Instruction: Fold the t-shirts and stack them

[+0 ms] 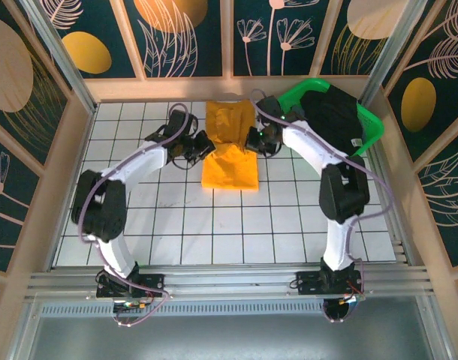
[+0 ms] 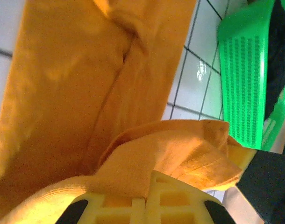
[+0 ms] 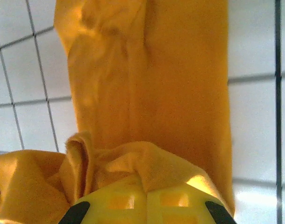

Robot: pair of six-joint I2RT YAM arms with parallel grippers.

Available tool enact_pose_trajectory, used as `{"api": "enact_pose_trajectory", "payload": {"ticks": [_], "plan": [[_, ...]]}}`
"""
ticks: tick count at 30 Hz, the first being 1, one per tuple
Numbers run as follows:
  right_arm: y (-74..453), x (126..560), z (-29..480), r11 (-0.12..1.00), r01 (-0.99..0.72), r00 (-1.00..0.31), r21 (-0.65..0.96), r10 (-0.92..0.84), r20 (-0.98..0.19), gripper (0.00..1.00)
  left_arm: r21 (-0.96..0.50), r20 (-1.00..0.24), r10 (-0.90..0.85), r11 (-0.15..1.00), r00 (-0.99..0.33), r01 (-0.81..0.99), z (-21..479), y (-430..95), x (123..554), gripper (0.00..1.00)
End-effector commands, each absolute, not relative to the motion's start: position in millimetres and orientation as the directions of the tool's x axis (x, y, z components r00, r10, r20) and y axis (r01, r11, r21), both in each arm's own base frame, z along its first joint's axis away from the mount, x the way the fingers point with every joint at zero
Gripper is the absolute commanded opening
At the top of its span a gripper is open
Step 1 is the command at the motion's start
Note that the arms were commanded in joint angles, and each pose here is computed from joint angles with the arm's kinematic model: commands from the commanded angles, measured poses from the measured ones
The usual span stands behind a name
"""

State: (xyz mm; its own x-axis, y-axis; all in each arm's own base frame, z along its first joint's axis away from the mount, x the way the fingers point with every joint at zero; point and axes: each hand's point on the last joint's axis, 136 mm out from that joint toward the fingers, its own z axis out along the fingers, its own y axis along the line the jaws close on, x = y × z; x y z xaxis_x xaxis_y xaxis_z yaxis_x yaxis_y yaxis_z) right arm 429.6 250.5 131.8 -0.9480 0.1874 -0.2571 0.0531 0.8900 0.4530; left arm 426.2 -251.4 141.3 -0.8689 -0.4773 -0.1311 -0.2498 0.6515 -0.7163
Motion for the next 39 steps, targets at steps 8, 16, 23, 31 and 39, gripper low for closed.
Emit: {"api": "enact_pose_trajectory", "payload": {"ticks": [8, 16, 23, 31, 39], "plan": [[247, 511, 112, 0.876, 0.023, -0.943, 0.482, 0.178, -0.279, 0.44, -0.723, -0.209, -0.484, 0.662, -0.850, -0.199, 113, -245, 517, 0.43], [217, 467, 132, 0.897, 0.062, -0.910, 0.438, 0.232, -0.344, 0.56, -0.705, -0.205, -0.529, 0.663, -0.824, -0.250, 112, -217, 460, 0.52], [222, 373, 85, 0.874, 0.121, -0.945, 0.470, 0.246, -0.214, 0.56, -0.692, 0.000, -0.595, 0.580, -0.804, -0.429, 62, -202, 373, 0.45], [230, 363, 45, 0.866, 0.157, -0.966, 0.475, 0.235, -0.110, 0.55, -0.678, 0.107, -0.576, 0.554, -0.811, -0.483, 32, -230, 365, 0.48], [243, 369, 22, 0.841, 0.206, -0.965, 0.500, 0.261, -0.040, 0.24, -0.687, 0.113, -0.568, 0.549, -0.816, -0.477, 21, -249, 381, 0.27]]}}
